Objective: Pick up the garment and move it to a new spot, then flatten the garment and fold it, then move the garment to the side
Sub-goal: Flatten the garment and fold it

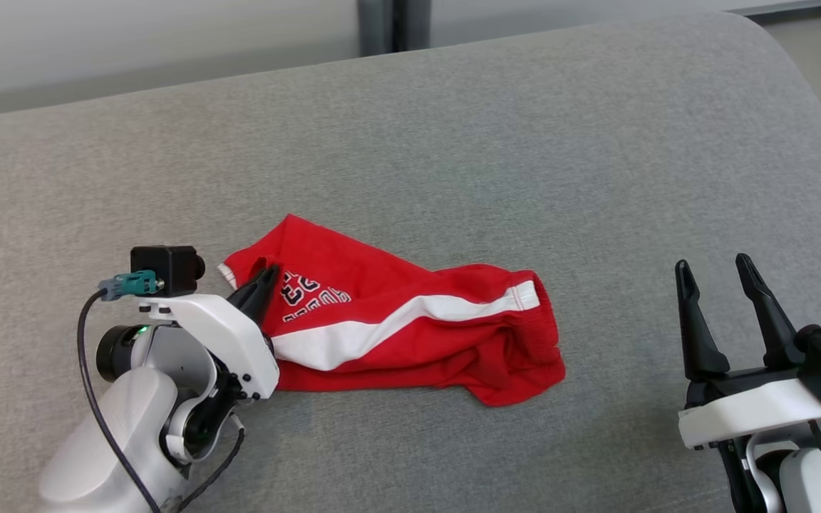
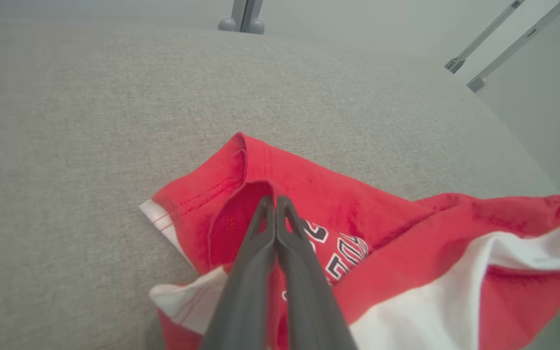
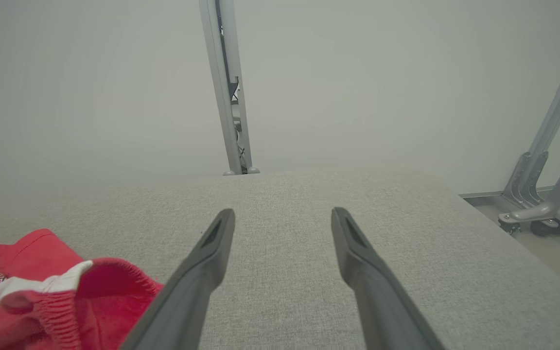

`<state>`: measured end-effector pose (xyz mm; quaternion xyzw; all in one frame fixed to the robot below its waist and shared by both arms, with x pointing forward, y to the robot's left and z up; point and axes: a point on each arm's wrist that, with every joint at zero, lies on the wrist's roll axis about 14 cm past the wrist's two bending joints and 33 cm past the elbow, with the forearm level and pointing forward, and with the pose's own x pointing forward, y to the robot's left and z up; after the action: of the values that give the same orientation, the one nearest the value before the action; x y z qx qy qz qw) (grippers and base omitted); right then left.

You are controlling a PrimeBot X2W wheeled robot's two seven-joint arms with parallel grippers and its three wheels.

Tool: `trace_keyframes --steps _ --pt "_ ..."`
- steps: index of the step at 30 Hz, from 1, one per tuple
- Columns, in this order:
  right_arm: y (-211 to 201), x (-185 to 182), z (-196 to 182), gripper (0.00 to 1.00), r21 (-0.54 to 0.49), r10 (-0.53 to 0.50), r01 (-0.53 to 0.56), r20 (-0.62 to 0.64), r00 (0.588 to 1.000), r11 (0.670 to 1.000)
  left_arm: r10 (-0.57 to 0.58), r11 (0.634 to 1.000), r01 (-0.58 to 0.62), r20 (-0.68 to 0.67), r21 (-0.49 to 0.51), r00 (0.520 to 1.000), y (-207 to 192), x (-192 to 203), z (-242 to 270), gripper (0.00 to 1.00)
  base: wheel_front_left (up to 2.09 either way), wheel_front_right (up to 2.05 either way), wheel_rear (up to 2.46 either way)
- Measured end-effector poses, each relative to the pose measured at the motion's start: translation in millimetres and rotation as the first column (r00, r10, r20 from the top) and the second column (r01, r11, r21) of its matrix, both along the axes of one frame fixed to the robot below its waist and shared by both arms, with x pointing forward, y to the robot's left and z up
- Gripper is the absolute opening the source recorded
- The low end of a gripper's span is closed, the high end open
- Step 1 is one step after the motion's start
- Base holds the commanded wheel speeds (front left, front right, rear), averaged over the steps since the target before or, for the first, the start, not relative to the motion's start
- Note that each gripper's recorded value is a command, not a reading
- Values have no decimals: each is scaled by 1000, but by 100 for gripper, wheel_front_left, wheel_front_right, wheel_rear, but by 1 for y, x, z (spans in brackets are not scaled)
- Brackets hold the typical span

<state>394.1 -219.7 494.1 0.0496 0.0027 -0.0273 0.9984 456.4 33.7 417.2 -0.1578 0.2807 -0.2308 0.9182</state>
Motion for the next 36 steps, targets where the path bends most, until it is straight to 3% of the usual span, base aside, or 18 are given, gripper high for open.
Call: trace_keyframes --steps 3,4,5,6,12,20,26,30,36 --pt "-4 -3 -2 100 -2 -13 13 -7 1000 1000 -6 1000 6 -18 5 1000 -7 3 -11 0 0 0 0" --pt "-4 -3 -2 100 -2 -13 13 -6 1000 1000 -1 1000 1 -13 7 1000 -7 5 -13 10 0 0 0" --pt "-4 -3 -2 100 -1 -13 13 -6 1000 1000 7 1000 -7 0 11 1000 -6 6 -13 44 0 0 0" --pt "-4 -3 -2 100 -1 -12 12 -5 1000 1000 16 1000 -16 20 12 1000 -4 8 -11 100 0 0 0" --pt "9 1 4 100 4 26 -26 14 1000 1000 126 992 -126 209 -14 970 14 19 19 100 0 0 0" --pt "34 8 16 100 -2 101 -101 45 994 995 307 948 -312 431 -59 849 71 7 69 100 0 0 0" --pt "53 9 24 100 -7 157 -157 63 986 988 339 914 -405 561 -9 755 109 -18 101 100 0 0 0" --pt "64 8 31 100 -8 187 -187 78 979 982 378 888 -459 613 -28 694 130 -36 121 100 0 0 0" --pt "72 2 36 100 -13 210 -210 86 974 978 396 875 -482 638 -44 661 144 -66 132 100 0 0 0"
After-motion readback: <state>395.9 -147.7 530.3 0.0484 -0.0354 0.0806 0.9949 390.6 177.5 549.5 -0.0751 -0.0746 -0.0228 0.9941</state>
